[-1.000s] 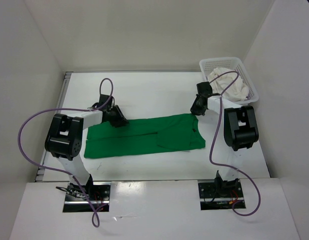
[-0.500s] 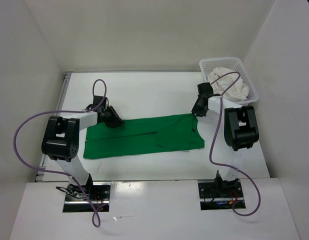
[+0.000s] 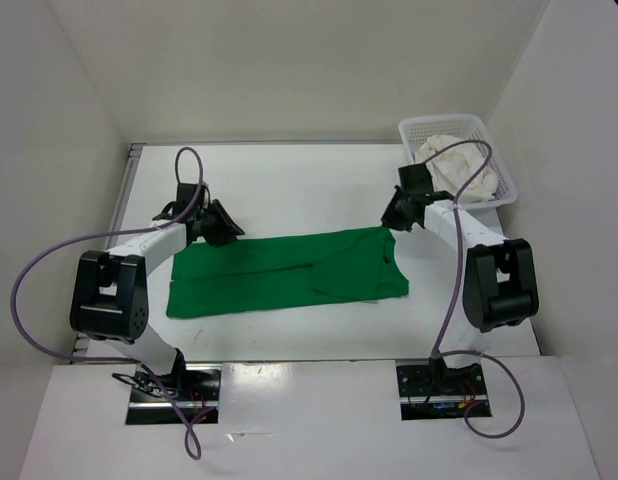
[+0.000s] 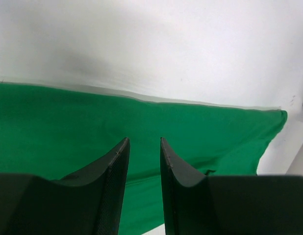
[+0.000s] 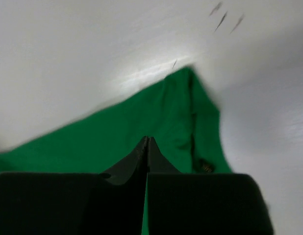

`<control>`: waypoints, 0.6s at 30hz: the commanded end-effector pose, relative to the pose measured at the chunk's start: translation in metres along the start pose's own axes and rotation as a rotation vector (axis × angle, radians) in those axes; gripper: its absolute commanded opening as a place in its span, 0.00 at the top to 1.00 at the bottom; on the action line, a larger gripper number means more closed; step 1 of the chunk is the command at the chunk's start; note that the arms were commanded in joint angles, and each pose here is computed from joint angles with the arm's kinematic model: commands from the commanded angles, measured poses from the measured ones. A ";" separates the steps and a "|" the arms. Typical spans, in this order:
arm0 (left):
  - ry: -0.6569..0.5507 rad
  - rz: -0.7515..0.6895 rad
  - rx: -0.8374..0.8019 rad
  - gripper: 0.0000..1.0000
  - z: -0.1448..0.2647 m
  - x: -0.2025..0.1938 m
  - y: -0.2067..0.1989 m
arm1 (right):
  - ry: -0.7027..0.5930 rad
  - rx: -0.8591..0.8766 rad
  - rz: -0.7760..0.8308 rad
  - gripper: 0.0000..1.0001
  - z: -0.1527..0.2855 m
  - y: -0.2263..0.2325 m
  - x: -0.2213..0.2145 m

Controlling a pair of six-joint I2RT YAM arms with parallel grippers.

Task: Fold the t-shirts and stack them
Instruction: Rotate the tshirt 90 degrees

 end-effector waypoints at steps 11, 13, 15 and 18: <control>0.034 -0.280 -0.238 0.61 0.050 0.007 -0.086 | 0.315 0.013 0.014 0.98 -0.014 0.009 -0.131; 0.033 -0.280 -0.239 0.61 0.049 0.006 -0.085 | 0.313 0.017 0.025 0.98 -0.026 0.018 -0.125; 0.071 -0.271 -0.239 0.61 0.045 -0.004 -0.078 | 0.312 0.023 0.054 0.98 -0.055 0.037 -0.113; 0.098 -0.266 -0.242 0.61 0.045 -0.012 -0.072 | 0.293 0.049 0.088 0.98 -0.102 0.082 -0.082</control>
Point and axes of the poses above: each gripper's point midway between its finger pads, its own z axis back along the fingers, its own y axis along the line the jaws close on, x = y × z, the point moved 4 cm from there along z, back along the fingers, and after that the axes turned 3 degrees about -z, right-handed, at the moved point
